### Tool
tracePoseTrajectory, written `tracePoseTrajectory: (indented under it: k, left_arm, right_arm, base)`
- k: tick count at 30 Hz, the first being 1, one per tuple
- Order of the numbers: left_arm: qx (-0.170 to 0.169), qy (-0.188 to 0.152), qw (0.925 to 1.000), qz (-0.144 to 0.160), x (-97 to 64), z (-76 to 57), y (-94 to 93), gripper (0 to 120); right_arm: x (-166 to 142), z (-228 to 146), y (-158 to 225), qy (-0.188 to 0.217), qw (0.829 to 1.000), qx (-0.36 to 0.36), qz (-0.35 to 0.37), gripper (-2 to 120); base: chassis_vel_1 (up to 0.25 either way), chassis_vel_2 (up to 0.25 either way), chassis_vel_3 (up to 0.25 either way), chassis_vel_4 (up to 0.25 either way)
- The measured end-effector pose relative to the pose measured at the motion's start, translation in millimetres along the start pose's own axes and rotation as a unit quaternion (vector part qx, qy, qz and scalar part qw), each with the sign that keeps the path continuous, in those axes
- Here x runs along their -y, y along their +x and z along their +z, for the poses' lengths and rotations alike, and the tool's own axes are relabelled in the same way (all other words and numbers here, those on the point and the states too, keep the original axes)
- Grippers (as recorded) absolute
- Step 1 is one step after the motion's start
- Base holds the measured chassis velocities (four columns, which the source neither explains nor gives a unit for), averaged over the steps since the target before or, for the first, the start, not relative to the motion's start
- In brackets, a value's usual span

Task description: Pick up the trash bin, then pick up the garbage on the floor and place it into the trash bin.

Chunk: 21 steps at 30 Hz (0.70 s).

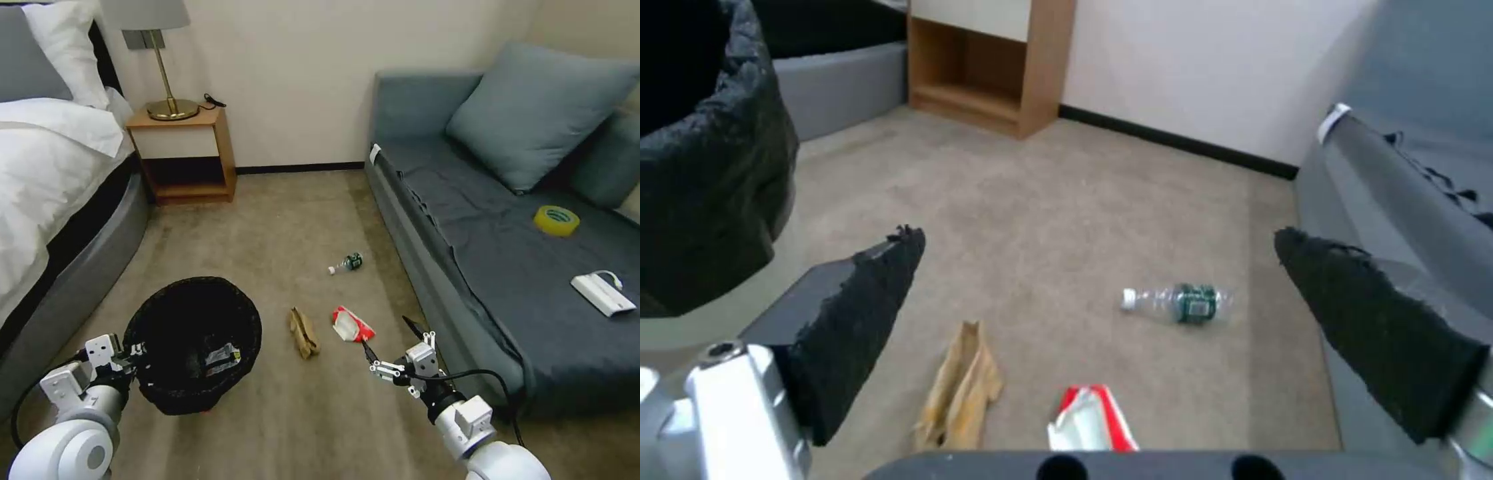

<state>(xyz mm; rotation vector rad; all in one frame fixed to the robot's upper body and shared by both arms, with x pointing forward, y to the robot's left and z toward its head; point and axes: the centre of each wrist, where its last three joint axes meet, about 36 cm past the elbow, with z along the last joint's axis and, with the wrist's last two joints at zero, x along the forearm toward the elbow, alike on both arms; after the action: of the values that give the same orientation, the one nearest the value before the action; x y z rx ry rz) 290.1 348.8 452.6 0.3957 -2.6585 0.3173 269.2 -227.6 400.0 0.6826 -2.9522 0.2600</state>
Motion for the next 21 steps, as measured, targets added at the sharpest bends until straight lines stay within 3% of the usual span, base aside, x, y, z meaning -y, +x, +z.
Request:
tracePoseTrajectory:
  k: [7,12,21]
  left_arm:
    - [0.0,-0.003,1.0,-0.004,-5.4,-1.6,-3.3,2]
    - [0.0,-0.006,1.0,-0.005,-9.4,-2.2,-7.3,2]
    - [-0.001,-0.013,0.9999,0.0,-16.0,0.0,-13.9,2]
  right_arm:
    - [1.6,8.7,-4.2,0.01,1.0,-0.003,-0.019,100]
    - [4.2,22.8,-11.1,0.018,0.998,0.004,-0.054,100]
    - [4.4,48.5,-53.3,-0.001,0.989,-0.052,-0.136,100]
  base:
    - [-0.255,0.249,0.266,-0.253]
    - [-0.175,0.182,0.177,-0.131]
    - [0.009,-0.013,-0.016,0.015]
